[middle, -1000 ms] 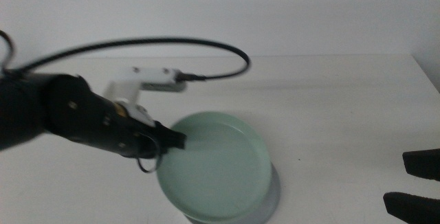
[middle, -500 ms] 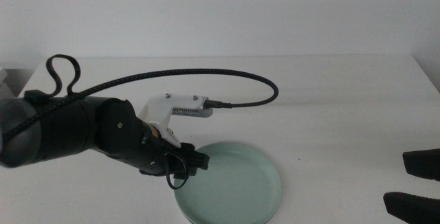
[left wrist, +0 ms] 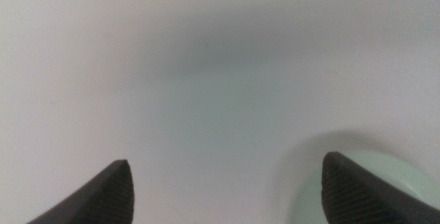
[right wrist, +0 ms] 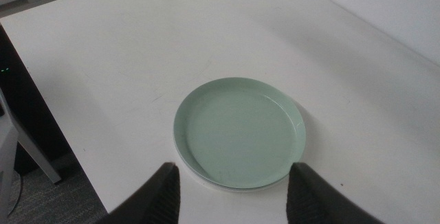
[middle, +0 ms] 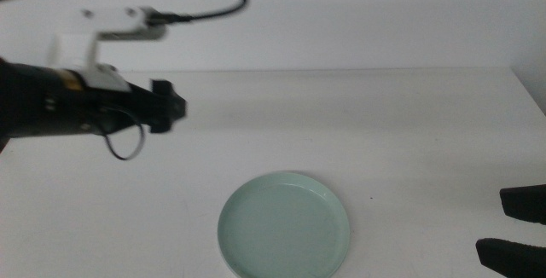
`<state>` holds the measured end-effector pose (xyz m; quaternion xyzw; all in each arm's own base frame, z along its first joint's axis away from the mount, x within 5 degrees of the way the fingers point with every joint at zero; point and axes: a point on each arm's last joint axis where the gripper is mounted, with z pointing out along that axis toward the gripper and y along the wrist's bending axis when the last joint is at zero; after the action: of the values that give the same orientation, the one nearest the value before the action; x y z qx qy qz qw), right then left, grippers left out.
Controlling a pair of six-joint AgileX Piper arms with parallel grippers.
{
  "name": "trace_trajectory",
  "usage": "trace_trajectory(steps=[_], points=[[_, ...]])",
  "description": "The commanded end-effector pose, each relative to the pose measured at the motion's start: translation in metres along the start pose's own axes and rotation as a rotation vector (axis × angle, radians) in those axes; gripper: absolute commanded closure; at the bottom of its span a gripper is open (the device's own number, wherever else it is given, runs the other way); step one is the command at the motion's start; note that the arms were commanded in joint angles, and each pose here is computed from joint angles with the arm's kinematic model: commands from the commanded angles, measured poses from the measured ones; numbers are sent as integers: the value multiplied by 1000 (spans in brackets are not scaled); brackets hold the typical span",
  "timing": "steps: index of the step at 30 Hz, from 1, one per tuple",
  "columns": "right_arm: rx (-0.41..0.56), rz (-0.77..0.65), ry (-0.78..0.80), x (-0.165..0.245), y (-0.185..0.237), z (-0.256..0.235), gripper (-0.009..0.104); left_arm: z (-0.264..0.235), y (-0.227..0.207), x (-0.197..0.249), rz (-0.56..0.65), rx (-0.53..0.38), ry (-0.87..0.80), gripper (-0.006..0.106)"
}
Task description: Stack the three bowls on top of each other.
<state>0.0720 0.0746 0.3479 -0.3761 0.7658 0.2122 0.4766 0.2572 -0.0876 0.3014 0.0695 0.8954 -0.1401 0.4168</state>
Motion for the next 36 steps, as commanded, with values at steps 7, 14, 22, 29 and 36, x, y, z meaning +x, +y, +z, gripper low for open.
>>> trace_trajectory(steps=[7, 14, 22, 29, 36], points=[[21, -5, -77, -11, -2, -4, 54, -35, 9, -24, 30, -45, -177, 0], [22, -7, -77, -11, -2, -4, 54, -35, 9, -27, 34, -47, -210, 0], [57, 28, -107, -16, -7, 1, 54, -35, 10, -27, 47, -53, -202, 0], [222, 257, -149, -40, -42, 45, 54, -50, 5, -46, 78, -56, -219, 0], [495, 359, -164, -66, -104, 54, 54, -77, 22, -54, 24, -146, -255, 0]])
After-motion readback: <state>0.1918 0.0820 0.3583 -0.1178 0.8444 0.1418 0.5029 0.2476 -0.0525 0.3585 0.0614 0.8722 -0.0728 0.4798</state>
